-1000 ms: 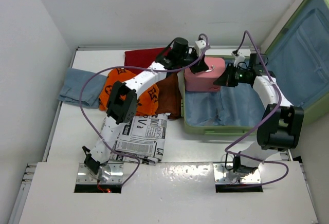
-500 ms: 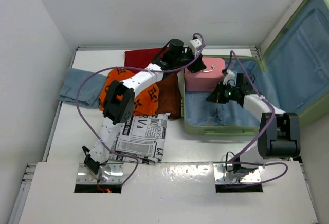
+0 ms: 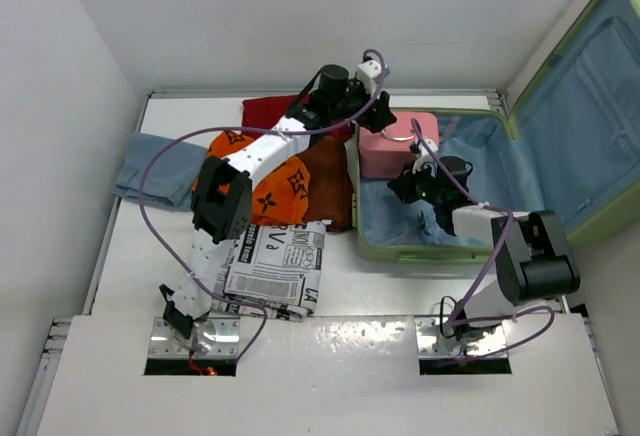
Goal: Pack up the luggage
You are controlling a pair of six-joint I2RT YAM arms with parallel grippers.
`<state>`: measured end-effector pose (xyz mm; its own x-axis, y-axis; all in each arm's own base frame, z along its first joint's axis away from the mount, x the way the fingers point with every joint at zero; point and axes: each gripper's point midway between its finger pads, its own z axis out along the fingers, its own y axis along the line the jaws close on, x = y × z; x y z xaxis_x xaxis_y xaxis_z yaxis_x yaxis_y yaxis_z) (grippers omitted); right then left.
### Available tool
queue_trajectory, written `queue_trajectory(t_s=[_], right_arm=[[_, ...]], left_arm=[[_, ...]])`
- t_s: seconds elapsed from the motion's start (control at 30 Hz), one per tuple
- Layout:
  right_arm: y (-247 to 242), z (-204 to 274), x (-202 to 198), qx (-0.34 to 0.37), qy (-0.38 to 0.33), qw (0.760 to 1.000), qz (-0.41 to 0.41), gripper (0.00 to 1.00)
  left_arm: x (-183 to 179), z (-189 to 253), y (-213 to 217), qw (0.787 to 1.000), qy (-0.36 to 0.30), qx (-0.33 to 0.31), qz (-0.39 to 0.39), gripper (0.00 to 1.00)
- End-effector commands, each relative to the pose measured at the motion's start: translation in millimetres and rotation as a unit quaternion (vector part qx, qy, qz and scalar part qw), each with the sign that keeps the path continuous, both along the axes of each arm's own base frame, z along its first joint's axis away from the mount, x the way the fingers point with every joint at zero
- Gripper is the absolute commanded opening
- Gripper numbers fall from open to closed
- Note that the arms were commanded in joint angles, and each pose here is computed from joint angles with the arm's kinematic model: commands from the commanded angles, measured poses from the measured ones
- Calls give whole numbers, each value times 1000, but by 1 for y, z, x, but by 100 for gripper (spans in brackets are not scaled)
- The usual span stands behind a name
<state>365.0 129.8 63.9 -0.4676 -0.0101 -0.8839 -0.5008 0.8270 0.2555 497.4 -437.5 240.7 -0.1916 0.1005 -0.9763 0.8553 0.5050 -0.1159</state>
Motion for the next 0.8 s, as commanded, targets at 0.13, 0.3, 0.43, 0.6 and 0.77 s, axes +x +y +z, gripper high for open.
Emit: queue_trajectory(t_s=[0.13,0.3,0.43,0.6,0.77], right_arm=[[-12,13,39,-71,-114,991,-11,0],[-15,7,56,-81,-118,989,-21,0],[-17,11,78,-83,-114,989,-43,0],[-21,7,92,-84,-103,989,-58,0],[-19,9,92,-77,-96,991,-58,0]], left_arm=[[26,53,43,997,7,-61,50,68],[38,56,61,995,15,-73,63,68],[50,56,78,994,18,-76,80,68],[59,50,90,993,25,-76,92,69],[68,52,107,990,20,-70,118,71]])
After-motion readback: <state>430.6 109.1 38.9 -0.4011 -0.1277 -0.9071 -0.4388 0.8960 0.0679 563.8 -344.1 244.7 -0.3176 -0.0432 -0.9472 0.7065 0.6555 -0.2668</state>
